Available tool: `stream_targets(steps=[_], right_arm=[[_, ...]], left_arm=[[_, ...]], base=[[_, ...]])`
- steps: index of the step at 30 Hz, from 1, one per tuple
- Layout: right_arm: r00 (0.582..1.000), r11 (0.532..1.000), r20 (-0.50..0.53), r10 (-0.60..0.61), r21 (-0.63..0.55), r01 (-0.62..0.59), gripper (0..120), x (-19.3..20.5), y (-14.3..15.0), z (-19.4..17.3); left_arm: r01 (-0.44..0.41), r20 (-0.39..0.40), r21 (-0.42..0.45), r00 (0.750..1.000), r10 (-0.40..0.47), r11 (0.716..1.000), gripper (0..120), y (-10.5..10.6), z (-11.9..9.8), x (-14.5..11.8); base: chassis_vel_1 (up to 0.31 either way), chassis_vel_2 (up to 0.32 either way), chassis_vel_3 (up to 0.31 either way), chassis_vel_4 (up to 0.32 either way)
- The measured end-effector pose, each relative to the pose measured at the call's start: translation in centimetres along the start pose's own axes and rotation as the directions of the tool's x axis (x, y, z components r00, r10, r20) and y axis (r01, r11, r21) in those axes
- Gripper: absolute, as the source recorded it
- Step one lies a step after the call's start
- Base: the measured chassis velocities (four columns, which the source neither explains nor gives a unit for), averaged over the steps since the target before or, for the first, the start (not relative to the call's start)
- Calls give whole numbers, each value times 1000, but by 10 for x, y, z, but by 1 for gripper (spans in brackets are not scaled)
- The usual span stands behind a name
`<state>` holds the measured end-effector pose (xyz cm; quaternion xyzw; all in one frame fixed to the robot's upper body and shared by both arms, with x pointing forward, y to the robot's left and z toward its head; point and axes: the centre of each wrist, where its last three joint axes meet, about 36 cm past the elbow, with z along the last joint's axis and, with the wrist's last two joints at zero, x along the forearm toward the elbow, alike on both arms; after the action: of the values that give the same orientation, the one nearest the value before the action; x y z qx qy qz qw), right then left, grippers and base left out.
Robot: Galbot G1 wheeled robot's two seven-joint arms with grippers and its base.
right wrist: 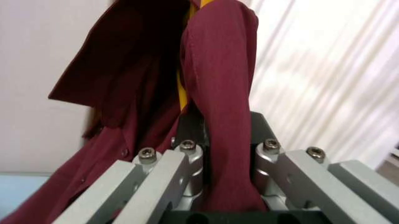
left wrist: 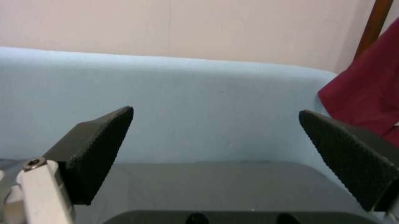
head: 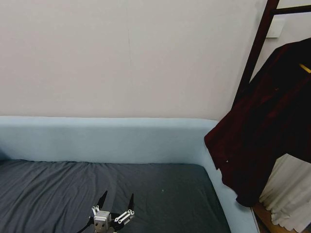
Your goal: Pick up the clothes from the sofa and hang them on the clothes hanger.
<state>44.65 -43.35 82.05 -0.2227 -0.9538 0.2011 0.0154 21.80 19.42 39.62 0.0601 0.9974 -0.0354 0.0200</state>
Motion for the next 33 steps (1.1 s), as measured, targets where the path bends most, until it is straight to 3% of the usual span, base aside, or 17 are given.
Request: stream_targets(steps=[9,15,19,26,33], right_arm=[[993,988,8,121,98,-122,9,-36,-21,28],[985,980,103,138,129,-151,9,-55,-18,48],[985,989,136,103,96,-117,9,-70,7,64],[979,995,179,101,8,-104,9,-113,44,60],[969,996,229,88,14,-93,9,-137,77,33]], left_arm=[[0,-3,1,1000,0,1000,100,0,0,0],[0,-4,1,1000,0,1000,100,0,0,0],[0,-5,1,1000,0,1000,100,0,0,1],[2,-6,1,1000,-2,1000,100,0,0,1],[1,-6,1,1000,-1,1000,100,0,0,1]], base=[[0,0,0,0],[0,0,0,0],[0,0,0,0],[0,0,0,0],[0,0,0,0]])
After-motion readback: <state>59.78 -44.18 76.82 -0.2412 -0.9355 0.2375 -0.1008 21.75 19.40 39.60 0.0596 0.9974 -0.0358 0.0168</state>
